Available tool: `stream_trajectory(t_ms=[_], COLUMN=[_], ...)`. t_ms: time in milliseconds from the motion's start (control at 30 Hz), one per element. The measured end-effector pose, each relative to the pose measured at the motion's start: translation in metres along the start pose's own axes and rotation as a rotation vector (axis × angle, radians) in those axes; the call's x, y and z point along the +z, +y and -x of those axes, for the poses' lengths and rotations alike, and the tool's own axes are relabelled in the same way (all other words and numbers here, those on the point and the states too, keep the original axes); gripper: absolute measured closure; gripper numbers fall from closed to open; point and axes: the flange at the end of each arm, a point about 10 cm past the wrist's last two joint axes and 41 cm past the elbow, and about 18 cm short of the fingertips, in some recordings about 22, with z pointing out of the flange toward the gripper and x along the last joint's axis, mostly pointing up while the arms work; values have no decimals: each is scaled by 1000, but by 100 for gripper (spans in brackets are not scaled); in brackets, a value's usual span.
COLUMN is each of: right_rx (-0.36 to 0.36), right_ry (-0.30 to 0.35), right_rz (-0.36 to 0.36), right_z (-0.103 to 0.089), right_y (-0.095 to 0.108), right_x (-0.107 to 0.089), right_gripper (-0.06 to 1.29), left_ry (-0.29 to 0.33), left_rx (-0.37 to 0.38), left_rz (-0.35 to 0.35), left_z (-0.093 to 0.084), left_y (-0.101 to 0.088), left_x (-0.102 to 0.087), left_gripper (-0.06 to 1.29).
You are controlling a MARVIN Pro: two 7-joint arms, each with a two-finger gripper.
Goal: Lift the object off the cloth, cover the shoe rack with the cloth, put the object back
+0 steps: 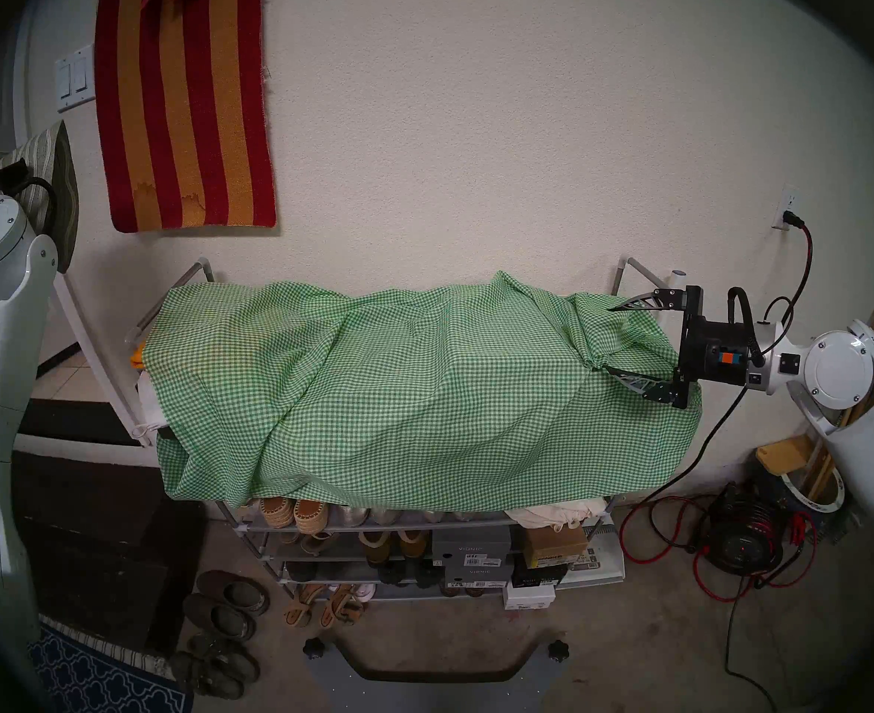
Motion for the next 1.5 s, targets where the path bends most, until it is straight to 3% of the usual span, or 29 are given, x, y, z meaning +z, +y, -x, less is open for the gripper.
stream_trajectory(t_ms=[600,633,667,700,733,800,833,1067,1100,1367,1500], right_rx=[2,4,8,10,13,15,20,33,44,92,96], right_ry=[-29,-29,-28,-28,-27,-27,-27,-20,-5,157,250], right_rz=[-54,-57,-63,-65,-70,-72,-76,-60,-34,51,18], right_z=[10,11,12,12,13,13,14,16,14,-14,-34], right_y=[2,2,2,2,2,2,1,2,5,17,14], right_x=[16,17,18,19,20,20,22,23,20,5,0], right_gripper=[3,10,43,51,83,91,103,109,125,125,125], left_ry=[0,-1,-1,-1,-1,-1,-1,-1,-1,0,0], left_rx=[0,0,0,0,0,0,0,0,0,0,0], left_rz=[0,0,0,0,0,0,0,0,0,0,0], left_z=[0,0,0,0,0,0,0,0,0,0,0], left_y=[0,0,0,0,0,0,0,0,0,0,0], left_x=[0,0,0,0,0,0,0,0,0,0,0], left_gripper=[120,120,120,120,120,120,120,120,120,120,120])
